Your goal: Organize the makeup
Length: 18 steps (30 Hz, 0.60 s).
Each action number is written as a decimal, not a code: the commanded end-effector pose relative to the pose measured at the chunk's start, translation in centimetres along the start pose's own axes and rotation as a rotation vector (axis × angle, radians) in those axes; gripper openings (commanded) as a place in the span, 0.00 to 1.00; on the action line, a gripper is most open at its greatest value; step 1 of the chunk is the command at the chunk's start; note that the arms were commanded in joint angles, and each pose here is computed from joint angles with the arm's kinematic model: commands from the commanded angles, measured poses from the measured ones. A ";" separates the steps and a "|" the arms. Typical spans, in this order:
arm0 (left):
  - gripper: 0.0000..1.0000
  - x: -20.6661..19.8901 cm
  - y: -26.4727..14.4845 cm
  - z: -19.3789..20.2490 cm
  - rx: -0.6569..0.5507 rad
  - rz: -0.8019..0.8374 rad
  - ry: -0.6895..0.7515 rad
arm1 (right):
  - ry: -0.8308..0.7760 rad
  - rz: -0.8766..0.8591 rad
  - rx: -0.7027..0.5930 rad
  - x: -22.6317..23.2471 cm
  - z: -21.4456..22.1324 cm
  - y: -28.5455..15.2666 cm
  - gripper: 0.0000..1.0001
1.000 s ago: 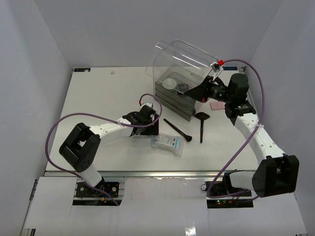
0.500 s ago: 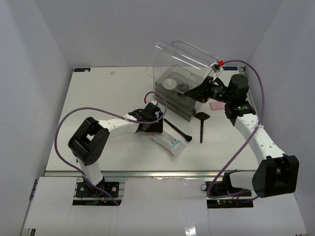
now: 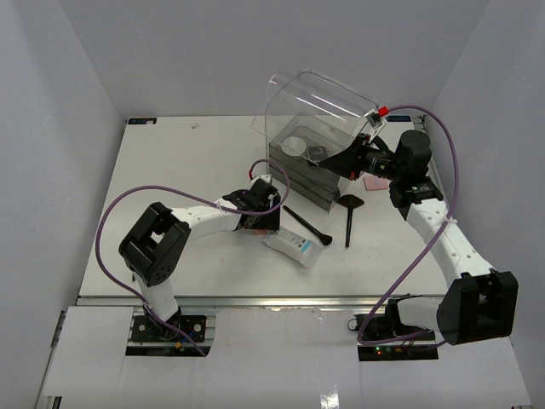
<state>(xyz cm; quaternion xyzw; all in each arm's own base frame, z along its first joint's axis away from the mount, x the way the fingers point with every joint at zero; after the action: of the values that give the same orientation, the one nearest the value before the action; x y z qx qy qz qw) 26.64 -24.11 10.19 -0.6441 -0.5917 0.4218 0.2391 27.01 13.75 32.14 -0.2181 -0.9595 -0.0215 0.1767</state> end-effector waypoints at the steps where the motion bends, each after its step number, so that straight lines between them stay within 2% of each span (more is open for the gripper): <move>1: 0.91 1.7 -1.9 -0.5 -0.042 -0.035 0.002 | -0.196 -0.067 -0.109 1.9 -3.0 -0.7 0.08; 9: 0.94 4.0 -2.8 -0.8 -0.050 -0.054 -0.031 | -0.194 -0.067 -0.109 1.9 -3.0 -0.8 0.08; 18: 0.95 3.9 -3.0 -1.3 -0.015 0.021 -0.060 | -0.197 -0.068 -0.112 2.1 -3.1 -0.8 0.08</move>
<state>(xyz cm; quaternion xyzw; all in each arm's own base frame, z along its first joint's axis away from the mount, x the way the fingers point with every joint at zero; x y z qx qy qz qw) 25.86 -19.35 10.57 -0.6147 -0.6187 0.4288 0.2356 26.98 13.76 32.19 -0.2165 -0.9598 -0.0224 0.1771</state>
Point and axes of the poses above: each gripper's point midway between its finger pads, its own y axis out along the fingers, its own x axis along the line the jaws close on, z = x × y, the point moved 9 cm from there along -y, back along the fingers, and after that the axes turned 15 degrees about -y, right-handed, at the moved point
